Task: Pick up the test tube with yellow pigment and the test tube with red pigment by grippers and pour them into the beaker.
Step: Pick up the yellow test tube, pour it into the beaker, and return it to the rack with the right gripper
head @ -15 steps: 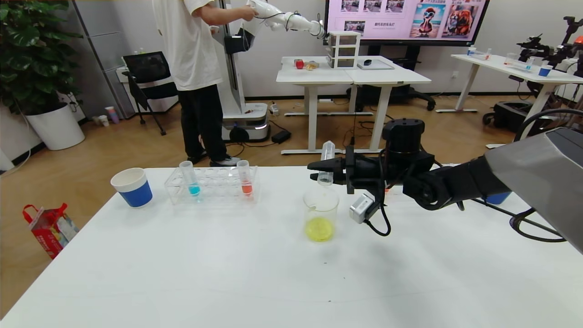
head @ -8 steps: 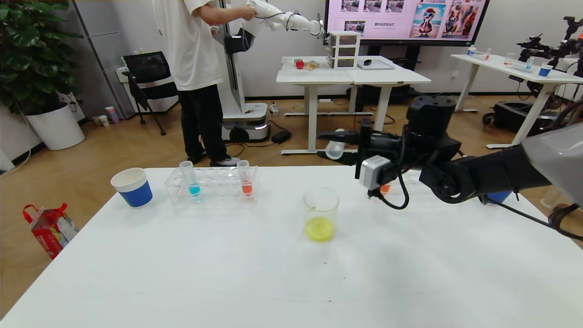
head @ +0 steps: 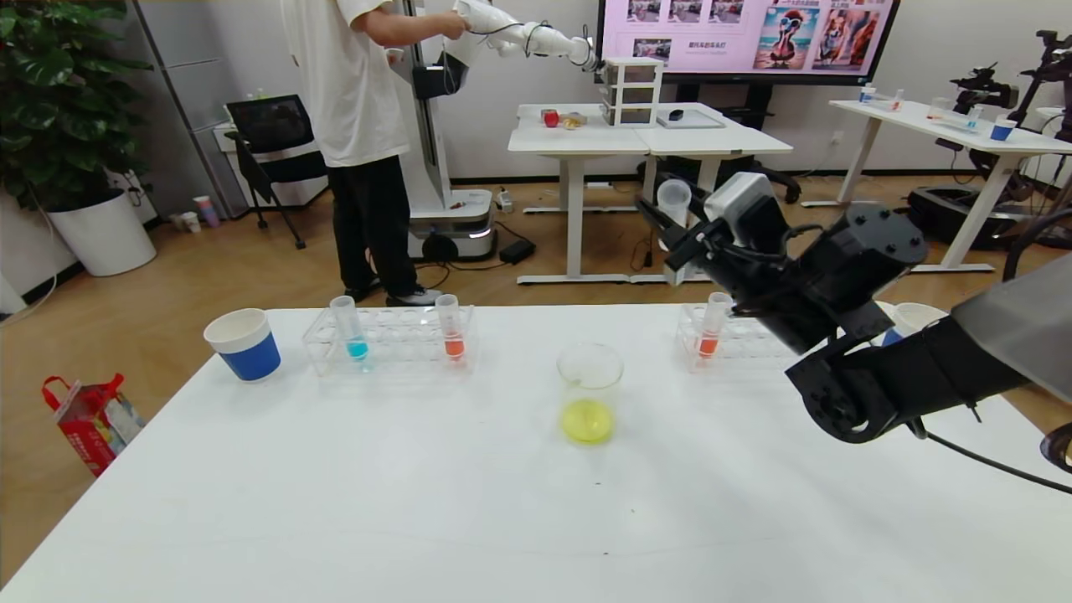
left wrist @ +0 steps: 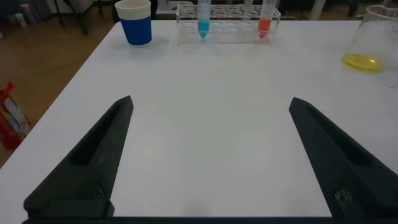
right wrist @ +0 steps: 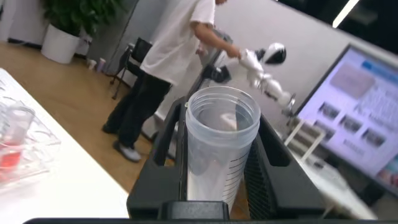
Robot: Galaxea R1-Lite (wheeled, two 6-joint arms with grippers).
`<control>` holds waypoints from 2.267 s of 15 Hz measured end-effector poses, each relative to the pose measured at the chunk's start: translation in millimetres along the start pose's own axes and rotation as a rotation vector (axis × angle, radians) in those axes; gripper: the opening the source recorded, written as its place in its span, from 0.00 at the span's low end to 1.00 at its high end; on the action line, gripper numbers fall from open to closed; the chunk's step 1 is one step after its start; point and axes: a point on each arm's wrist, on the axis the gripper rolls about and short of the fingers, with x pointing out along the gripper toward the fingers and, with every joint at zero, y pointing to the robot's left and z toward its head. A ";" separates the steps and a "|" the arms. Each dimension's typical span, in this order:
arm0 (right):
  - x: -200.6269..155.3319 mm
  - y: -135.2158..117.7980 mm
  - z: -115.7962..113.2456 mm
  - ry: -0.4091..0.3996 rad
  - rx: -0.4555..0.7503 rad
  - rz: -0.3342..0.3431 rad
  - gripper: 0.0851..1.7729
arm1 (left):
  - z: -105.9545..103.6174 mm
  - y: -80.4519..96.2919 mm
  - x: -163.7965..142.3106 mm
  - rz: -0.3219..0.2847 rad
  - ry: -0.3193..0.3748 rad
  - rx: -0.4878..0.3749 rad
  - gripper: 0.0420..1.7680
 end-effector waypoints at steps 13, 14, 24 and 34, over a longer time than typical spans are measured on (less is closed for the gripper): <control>-73.6 -45.6 -4.5 0.436 0.431 -0.331 0.25 | 0.0 0.0 0.0 0.000 0.000 0.000 0.99; -83.4 -66.1 -9.6 0.442 0.419 -0.363 0.25 | 0.0 0.0 0.0 0.000 0.000 0.000 0.99; -163.4 -228.2 -67.5 0.527 0.228 -0.672 0.25 | 0.0 0.0 0.0 0.000 0.000 0.000 0.99; -178.6 -238.5 -141.6 0.595 0.198 -0.698 0.25 | 0.0 0.0 0.0 0.000 0.000 0.000 0.99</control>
